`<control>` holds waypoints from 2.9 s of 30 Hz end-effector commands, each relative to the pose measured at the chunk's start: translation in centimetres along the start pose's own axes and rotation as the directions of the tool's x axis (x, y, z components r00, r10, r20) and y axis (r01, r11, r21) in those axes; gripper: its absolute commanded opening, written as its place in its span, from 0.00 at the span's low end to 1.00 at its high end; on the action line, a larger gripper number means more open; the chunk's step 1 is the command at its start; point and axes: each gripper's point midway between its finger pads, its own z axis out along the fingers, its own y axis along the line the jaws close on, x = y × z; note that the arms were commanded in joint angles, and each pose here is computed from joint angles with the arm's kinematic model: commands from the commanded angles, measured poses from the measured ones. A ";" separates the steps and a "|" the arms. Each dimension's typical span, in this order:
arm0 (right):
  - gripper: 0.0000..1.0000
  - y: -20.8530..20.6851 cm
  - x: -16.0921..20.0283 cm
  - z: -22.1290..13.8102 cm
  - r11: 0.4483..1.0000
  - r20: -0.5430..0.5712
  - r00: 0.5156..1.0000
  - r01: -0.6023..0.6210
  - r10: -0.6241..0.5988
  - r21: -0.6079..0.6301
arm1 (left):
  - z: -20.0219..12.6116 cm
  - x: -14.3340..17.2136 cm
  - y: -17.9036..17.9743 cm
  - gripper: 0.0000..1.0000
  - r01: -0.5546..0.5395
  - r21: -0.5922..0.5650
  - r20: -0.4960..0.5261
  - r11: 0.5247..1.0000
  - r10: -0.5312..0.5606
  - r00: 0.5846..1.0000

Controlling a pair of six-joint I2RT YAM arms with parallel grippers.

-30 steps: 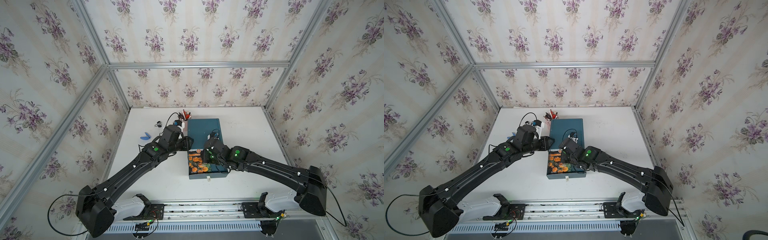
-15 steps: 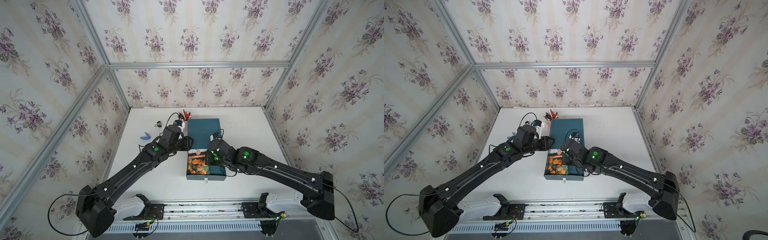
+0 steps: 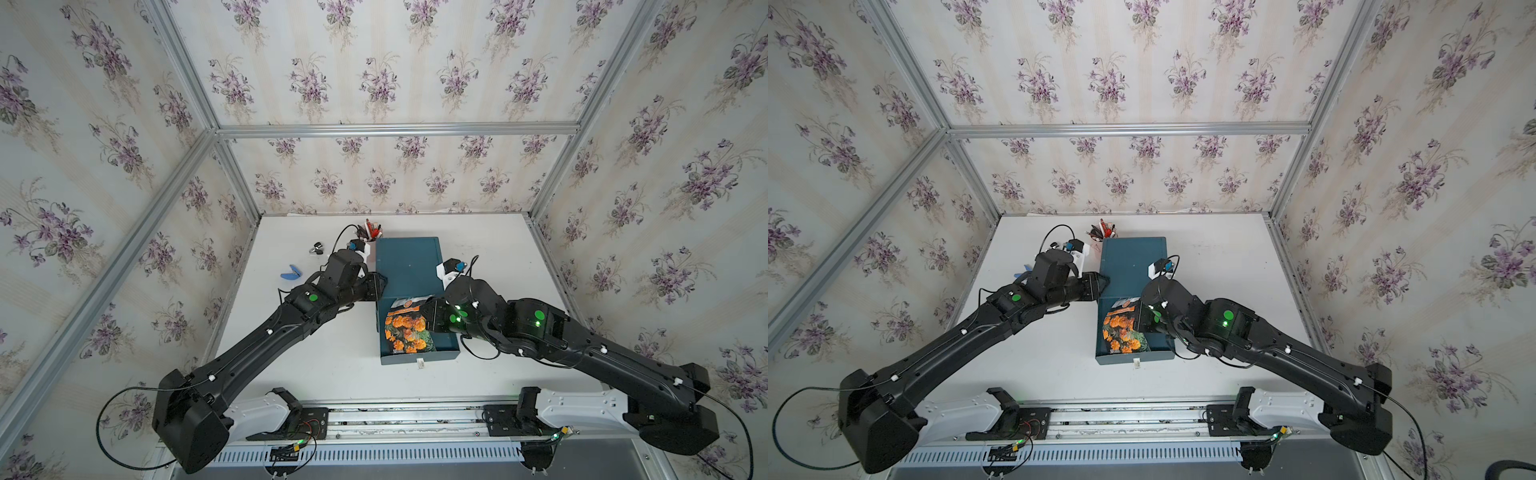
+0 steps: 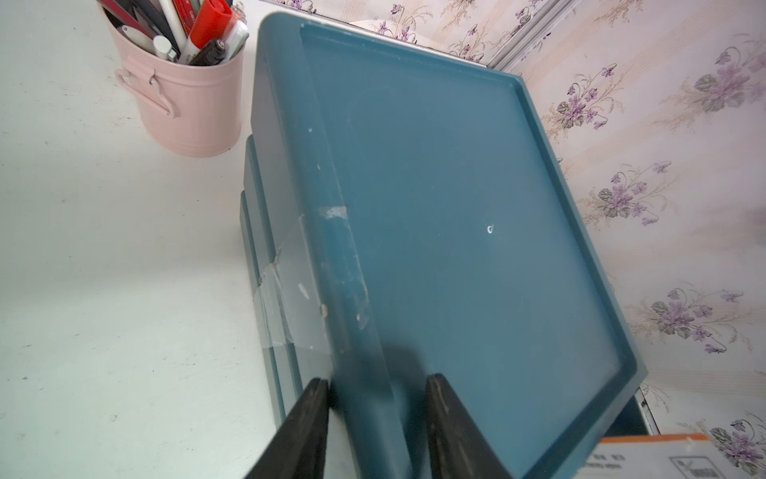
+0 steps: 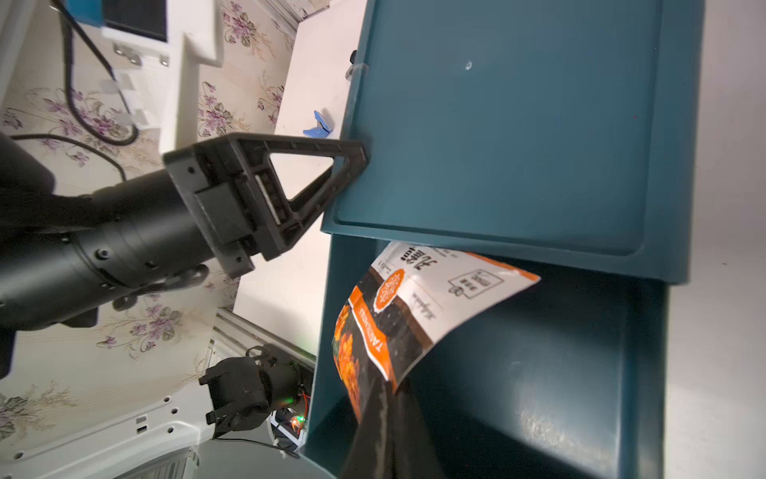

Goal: Take the seed bags out of the drawer
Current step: Pick up the seed packet from the drawer, then place the seed packet at the center of the board, then close the drawer in the storage box.

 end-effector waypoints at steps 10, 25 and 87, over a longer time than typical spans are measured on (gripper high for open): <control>0.00 1.6 -4.0 -4.1 0.996 0.184 0.983 0.000 0.016 -0.085 | -0.2 5.4 4.9 0.42 -0.048 -0.206 -0.212 0.977 0.003 0.977; 0.00 -9.5 -10.0 -11.2 0.932 0.489 0.867 -0.247 0.091 0.264 | -0.8 4.7 4.2 0.43 -0.048 -0.183 -0.195 0.982 0.012 0.981; 0.73 1.1 15.3 -7.1 0.930 -0.183 0.913 0.368 -0.365 -0.016 | -0.8 2.5 1.9 0.65 -0.062 -0.121 -0.191 0.991 0.038 0.981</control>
